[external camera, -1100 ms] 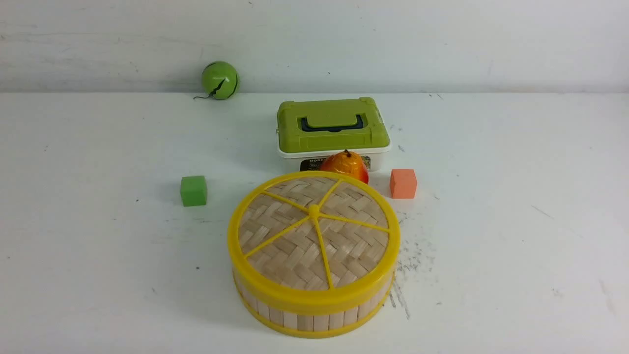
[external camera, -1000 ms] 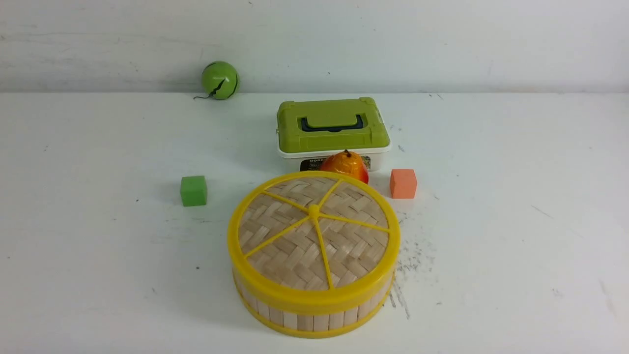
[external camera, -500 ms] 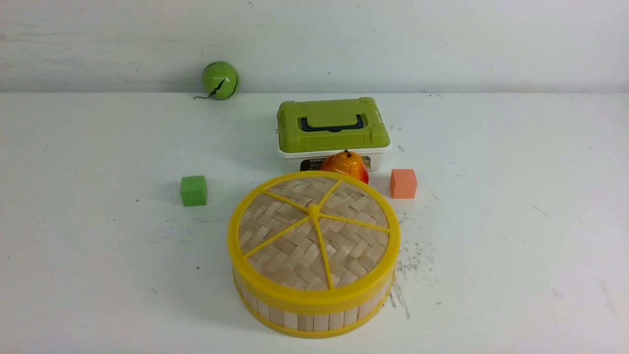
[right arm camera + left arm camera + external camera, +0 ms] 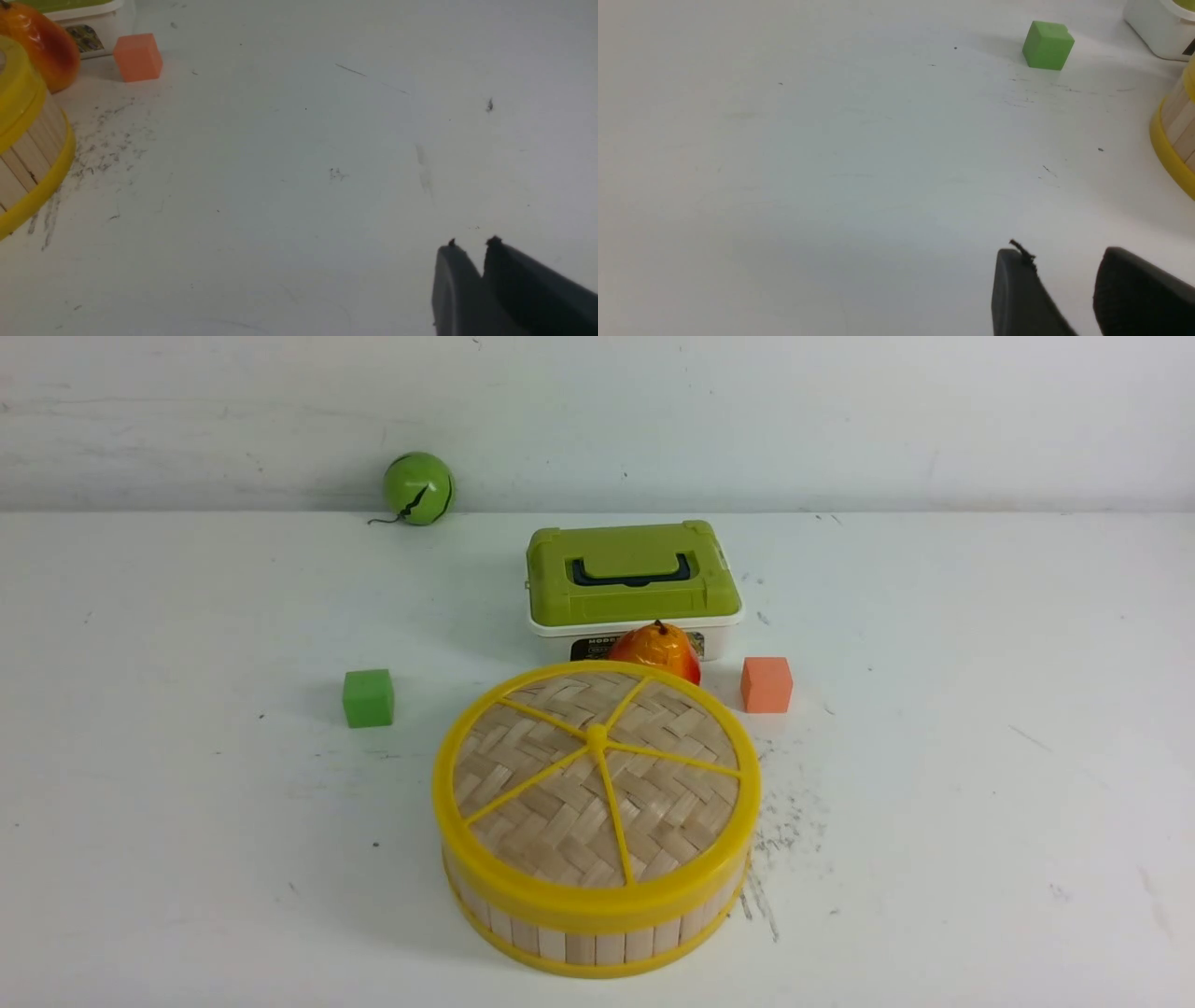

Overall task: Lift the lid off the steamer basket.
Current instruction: Use the right arm to lift the lid of the steamer

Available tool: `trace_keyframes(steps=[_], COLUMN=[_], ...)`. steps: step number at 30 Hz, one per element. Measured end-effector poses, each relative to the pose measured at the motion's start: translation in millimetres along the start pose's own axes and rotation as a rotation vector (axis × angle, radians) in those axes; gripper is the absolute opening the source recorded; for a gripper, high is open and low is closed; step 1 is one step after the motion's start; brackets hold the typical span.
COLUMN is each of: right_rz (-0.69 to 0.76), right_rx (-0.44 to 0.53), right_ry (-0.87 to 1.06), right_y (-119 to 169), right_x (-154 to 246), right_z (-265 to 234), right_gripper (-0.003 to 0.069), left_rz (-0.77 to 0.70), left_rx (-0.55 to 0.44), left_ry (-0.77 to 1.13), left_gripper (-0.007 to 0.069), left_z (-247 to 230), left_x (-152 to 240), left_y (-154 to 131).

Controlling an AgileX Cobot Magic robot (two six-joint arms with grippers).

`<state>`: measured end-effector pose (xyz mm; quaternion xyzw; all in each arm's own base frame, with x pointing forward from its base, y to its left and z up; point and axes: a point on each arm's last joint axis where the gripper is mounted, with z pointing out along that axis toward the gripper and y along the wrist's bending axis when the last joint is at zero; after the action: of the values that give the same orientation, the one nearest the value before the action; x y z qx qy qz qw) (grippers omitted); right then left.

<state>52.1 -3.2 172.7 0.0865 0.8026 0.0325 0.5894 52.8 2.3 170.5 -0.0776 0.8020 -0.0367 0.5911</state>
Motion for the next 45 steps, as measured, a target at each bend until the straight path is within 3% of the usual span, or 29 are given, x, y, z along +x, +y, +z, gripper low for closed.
trace_keyframes(steps=[34, 35, 36, 42, 45], right_rz=[0.024, 0.135, 0.142, 0.968, 1.117], right_rx=[-0.007, -0.037, -0.037, -0.227, -0.265], right_ry=[-0.001, 0.000, -0.001, 0.089, 0.108], right_y=[0.6, 3.3, 3.3, 20.7, 23.7], right_x=[-0.1, -0.2, -0.4, -0.6, -2.5], right_z=[0.0, -0.1, -0.1, -1.6, -2.4], right_gripper=[0.0122, 0.0124, 0.0124, 0.0129, 0.0132], left_rz=[0.000, 0.000, 0.000, 0.000, 0.000], left_rx=[0.000, 0.000, 0.000, 0.000, 0.000], left_ry=[0.000, 0.000, 0.000, 0.000, 0.000], left_gripper=[0.0239, 0.0239, 0.0239, 0.0239, 0.0239], left_z=[0.0, 0.0, 0.0, 0.0, 0.0], left_x=[0.0, 0.0, 0.0, 0.0, 0.0], left_y=[0.0, 0.0, 0.0, 0.0, 0.0])
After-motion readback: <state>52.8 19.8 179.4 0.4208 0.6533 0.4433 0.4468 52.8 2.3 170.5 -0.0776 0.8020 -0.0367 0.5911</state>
